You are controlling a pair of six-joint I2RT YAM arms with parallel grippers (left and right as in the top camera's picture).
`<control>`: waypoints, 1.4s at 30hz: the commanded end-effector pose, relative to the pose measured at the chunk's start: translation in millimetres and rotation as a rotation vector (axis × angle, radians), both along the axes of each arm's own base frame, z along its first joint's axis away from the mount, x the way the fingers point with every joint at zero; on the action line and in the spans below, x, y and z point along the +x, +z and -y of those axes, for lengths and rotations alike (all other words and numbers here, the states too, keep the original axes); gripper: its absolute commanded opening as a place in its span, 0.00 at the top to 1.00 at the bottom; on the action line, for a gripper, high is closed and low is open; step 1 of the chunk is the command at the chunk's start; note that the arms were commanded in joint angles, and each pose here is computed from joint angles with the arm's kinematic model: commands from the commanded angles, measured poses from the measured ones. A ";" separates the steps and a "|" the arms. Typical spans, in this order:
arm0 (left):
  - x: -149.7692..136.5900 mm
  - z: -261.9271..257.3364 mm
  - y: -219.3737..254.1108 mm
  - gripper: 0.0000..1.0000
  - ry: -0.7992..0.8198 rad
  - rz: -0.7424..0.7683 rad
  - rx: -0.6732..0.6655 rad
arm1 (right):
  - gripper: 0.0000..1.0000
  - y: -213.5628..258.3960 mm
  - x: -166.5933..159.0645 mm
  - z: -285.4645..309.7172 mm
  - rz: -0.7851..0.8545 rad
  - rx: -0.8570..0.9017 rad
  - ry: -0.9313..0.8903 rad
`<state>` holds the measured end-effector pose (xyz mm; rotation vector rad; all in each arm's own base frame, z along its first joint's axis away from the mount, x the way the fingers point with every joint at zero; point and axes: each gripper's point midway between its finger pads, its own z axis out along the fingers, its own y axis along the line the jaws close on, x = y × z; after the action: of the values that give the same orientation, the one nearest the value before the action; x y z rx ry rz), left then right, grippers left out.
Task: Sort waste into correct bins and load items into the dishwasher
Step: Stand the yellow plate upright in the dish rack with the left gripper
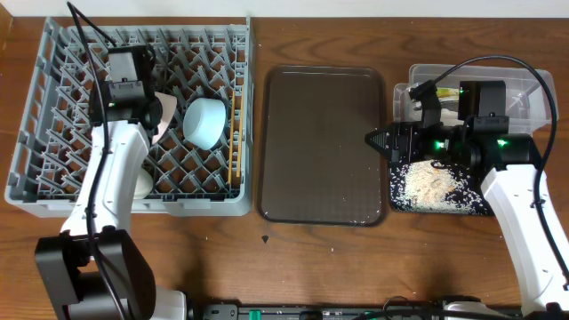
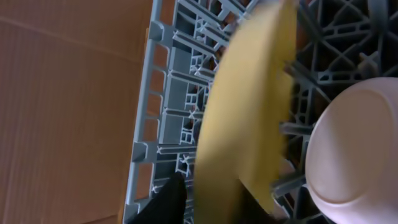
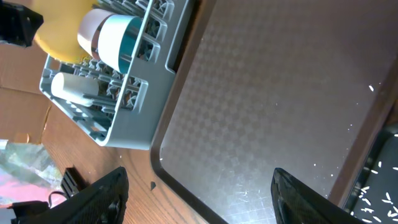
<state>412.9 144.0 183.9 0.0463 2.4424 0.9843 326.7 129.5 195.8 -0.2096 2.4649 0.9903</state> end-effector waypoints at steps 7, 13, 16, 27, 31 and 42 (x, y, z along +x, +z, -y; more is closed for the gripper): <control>3.6 -1.9 -0.4 0.69 0.000 0.004 -0.007 | 0.30 6.6 0.7 0.8 0.026 -0.001 0.003; 2.6 -0.5 5.5 0.46 0.033 0.054 -0.032 | 0.30 6.4 0.3 0.8 0.021 0.000 0.000; 0.7 1.1 19.5 0.36 0.046 0.107 -0.043 | 0.30 6.1 -0.1 0.8 0.019 0.000 0.000; -19.5 17.5 82.0 0.29 0.054 0.344 -0.176 | 0.30 5.8 -0.4 0.9 0.016 0.000 0.000; -33.8 51.8 95.9 0.29 -0.018 0.413 -0.399 | 0.29 6.1 -0.5 0.8 0.012 0.003 -0.004; -134.0 136.4 166.5 0.14 -0.314 0.532 -0.750 | 0.01 95.1 -29.7 22.8 0.366 -0.121 -0.128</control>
<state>304.7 32.8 319.2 -0.1339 2.1621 0.0606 311.9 112.9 250.2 -0.2294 2.3053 0.7770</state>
